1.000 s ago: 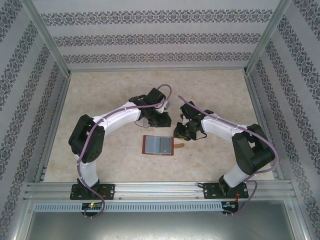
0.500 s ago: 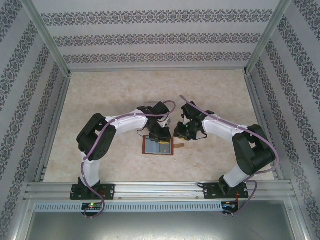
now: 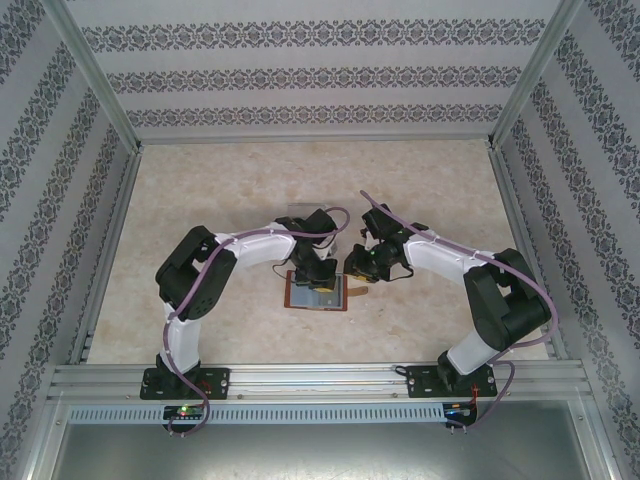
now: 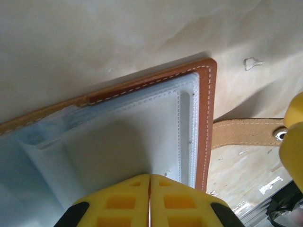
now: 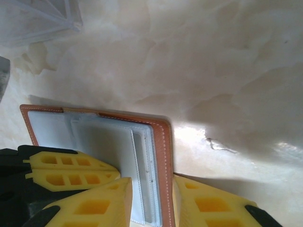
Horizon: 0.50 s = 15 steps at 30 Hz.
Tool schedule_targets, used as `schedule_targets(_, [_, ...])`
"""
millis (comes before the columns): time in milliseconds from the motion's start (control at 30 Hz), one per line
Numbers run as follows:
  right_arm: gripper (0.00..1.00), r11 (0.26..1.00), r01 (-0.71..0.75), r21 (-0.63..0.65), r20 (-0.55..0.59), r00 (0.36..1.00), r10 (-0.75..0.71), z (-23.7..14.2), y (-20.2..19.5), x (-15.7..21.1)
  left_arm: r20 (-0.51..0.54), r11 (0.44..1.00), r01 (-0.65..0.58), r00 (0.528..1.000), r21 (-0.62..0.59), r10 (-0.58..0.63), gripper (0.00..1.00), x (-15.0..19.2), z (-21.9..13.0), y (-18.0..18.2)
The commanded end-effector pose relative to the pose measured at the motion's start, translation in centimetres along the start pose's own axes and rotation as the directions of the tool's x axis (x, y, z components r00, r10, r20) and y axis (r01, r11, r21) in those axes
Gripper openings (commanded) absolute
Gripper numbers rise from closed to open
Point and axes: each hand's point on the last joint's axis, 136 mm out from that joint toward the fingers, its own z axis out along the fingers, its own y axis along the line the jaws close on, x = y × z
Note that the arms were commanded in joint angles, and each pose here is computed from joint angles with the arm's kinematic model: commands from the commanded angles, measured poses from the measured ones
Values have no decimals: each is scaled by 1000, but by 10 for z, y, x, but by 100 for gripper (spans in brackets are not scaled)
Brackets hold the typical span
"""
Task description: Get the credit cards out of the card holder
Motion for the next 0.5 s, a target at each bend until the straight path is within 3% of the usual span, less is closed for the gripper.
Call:
schedule_targets(0, [31,999,-10,-35,-36,999,8,7,7,8,16,998,27,1000,-52,-26,7,5,-5,15])
schedule_targets(467, [27,996,-11,-87,-98,995,2,30,19,16,47,998,54,997,-26,-53,6,4,-15,17])
